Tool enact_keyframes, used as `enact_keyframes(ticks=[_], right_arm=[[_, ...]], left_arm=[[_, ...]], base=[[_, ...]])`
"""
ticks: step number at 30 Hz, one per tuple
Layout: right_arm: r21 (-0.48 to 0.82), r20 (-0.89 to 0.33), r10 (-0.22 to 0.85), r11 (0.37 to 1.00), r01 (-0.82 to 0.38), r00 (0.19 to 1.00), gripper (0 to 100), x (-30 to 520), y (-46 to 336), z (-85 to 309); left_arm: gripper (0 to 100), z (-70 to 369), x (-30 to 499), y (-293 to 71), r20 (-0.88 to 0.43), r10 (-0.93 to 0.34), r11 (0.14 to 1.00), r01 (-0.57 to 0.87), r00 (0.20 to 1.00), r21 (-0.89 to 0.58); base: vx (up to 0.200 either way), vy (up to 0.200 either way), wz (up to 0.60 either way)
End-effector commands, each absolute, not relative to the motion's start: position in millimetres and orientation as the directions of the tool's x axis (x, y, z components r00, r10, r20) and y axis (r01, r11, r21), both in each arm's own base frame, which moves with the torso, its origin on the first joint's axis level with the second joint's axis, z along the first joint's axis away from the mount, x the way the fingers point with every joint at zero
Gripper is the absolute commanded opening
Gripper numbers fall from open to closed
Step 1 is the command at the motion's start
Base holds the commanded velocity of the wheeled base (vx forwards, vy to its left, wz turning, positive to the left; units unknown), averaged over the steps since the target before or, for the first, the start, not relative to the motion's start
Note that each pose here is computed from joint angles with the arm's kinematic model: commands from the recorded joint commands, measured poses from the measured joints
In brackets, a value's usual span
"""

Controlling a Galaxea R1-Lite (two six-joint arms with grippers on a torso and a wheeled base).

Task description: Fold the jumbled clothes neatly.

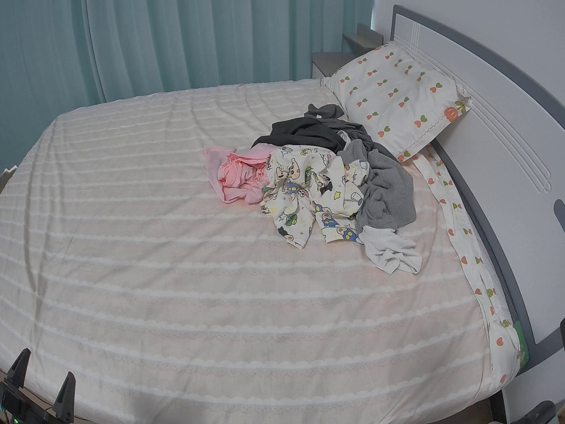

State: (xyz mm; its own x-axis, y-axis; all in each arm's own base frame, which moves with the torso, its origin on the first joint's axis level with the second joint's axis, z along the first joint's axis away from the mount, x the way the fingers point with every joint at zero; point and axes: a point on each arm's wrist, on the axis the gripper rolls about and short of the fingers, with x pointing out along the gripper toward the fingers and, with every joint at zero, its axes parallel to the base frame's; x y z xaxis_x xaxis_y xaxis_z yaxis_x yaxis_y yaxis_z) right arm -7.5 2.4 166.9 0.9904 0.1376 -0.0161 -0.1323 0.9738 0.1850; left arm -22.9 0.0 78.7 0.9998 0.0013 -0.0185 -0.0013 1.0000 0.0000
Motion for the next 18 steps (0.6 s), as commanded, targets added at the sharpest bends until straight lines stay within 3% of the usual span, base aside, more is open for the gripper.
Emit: enact_keyframes(ticks=[1, 8, 12, 18], right_arm=[[0.61, -0.398, 0.496, 0.771, -0.181, 0.771, 100, 188, 62, 186], [0.662, -0.402, 0.495, 0.738, -0.128, 0.77, 100, 240, 84, 178], [0.716, -0.43, 0.471, 0.697, -0.026, 0.77, 100, 287, 115, 164], [0.71, -0.463, 0.453, 0.705, 0.012, 0.762, 100, 338, 153, 137]], left_arm=[[100, 75, -23, 0, -0.018, 0.002, 1.0, -0.002, 1.0, 0.0], [100, 75, -23, 0, -0.018, 0.002, 1.0, -0.002, 1.0, 0.0], [100, 75, -23, 0, -0.018, 0.002, 1.0, -0.002, 1.0, 0.0], [100, 75, -23, 0, -0.018, 0.002, 1.0, -0.002, 1.0, 0.0]], base=[[0.0, 0.0, 0.0], [0.0, 0.0, 0.0], [0.0, 0.0, 0.0], [0.0, 0.0, 0.0]])
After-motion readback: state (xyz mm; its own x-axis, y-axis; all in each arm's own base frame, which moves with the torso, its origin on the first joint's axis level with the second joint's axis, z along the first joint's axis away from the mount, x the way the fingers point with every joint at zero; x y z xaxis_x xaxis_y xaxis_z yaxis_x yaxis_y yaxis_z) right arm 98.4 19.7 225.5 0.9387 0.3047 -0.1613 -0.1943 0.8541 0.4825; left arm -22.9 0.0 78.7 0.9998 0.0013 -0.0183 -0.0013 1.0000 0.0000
